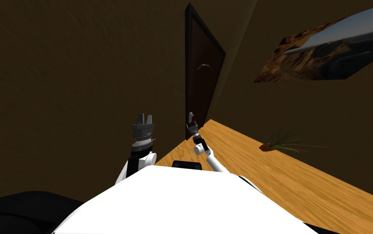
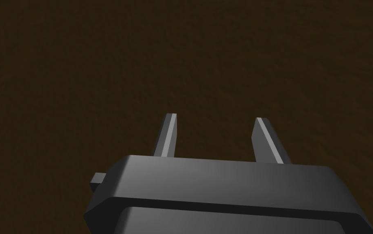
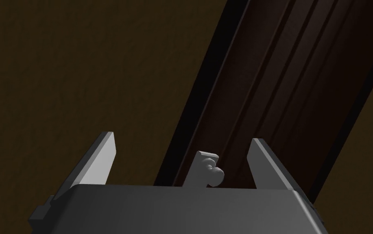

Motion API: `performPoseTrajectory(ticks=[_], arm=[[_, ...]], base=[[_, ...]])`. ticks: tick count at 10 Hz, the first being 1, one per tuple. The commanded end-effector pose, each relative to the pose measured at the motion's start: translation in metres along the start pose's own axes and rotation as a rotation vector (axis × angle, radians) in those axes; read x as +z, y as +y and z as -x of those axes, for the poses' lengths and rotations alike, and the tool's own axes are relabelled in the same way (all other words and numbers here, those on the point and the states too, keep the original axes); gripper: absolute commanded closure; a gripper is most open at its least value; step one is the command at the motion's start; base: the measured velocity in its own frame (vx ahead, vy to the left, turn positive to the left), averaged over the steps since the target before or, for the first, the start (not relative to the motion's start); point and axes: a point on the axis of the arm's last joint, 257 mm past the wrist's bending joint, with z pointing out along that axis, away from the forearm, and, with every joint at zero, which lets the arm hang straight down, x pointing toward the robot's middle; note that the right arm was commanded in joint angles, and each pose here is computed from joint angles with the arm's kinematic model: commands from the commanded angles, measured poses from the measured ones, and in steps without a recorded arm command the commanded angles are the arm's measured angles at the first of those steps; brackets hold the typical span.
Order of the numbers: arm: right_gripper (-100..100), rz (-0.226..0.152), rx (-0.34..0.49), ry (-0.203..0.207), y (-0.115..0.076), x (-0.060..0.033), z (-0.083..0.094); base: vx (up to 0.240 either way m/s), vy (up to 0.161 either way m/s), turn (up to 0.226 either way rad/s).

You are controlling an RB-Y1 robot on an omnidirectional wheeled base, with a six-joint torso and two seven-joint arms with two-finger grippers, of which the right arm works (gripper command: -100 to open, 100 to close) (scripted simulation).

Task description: Pull the door open

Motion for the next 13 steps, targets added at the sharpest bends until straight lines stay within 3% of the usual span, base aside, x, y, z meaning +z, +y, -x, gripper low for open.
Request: performPoseTrajectory(ticks=[1,9,13], arm=[[-100,-0.023,0.037,-0.014,-0.008,0.0021,0.008],[-100,-0.122,0.193,-0.107,-0.044,0.0041,0.051],[-100,-0.151,0.242,-0.152,-0.051,0.0035,0.07]], base=[[0.081,-0.084,0.077],[0.076,-0.092,0.088],[0.08,-0.106,0.078]])
